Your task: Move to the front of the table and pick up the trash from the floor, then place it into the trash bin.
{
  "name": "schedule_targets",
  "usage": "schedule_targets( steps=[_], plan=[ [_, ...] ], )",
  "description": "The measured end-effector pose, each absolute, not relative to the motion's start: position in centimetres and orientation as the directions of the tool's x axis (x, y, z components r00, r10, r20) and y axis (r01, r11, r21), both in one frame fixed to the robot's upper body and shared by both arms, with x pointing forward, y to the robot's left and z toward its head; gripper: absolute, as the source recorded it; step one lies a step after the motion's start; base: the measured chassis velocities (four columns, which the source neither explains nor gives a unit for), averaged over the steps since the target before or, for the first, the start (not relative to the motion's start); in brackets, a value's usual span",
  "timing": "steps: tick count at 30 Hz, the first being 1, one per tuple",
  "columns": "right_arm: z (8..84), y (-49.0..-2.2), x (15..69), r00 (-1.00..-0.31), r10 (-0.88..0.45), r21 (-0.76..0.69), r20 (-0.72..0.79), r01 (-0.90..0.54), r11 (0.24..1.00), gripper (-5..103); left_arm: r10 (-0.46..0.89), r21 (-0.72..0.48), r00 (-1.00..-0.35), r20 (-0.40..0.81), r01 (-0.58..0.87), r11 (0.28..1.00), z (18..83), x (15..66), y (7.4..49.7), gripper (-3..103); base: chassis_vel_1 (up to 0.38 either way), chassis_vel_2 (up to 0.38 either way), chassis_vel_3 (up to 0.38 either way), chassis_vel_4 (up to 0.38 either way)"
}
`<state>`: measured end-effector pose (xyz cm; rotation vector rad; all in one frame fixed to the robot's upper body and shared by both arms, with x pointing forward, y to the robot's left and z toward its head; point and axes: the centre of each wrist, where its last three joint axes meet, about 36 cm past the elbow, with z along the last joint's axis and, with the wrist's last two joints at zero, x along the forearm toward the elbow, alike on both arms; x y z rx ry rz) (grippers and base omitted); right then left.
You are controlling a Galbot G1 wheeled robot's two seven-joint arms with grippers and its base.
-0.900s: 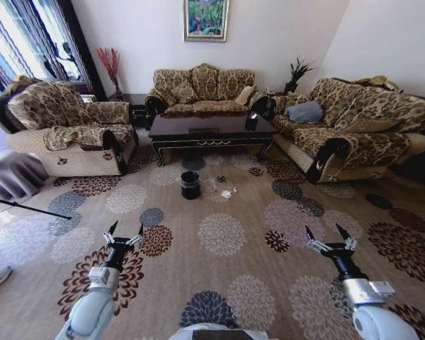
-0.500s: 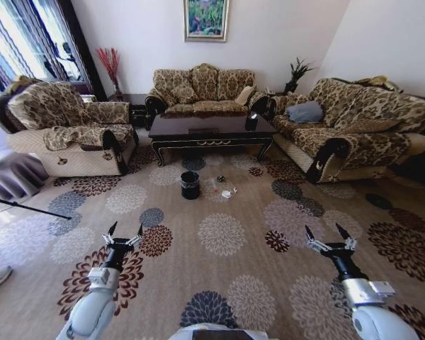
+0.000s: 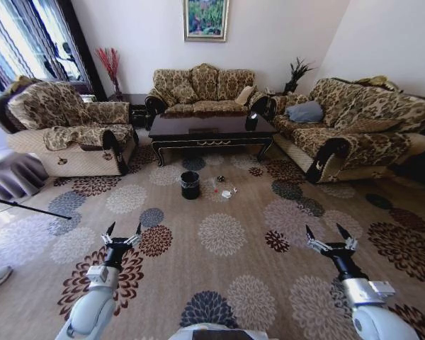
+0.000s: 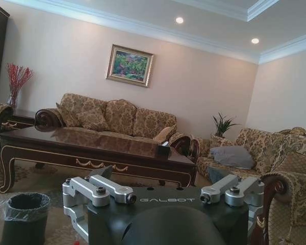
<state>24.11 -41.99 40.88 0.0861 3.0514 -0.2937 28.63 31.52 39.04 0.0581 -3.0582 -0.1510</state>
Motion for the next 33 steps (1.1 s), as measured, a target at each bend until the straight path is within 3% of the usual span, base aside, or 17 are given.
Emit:
schedule_targets(
  steps=[13,33],
  plan=[
    [40.9,-41.7,23.8,-0.995,0.061,-0.180,-0.081,0.075,0.981,100,-0.050,0.099,-0.992,0.118,-0.038,0.994,39.2,29.1,31.3,100,0.000,0.000,0.000,0.000],
    [41.0,-40.5,23.3,-0.994,0.052,-0.177,-0.096,0.069,0.982,100,0.018,0.183,-0.999,0.040,0.025,0.983,39.9,28.1,31.1,100,0.000,0.000,0.000,0.000]
  ],
)
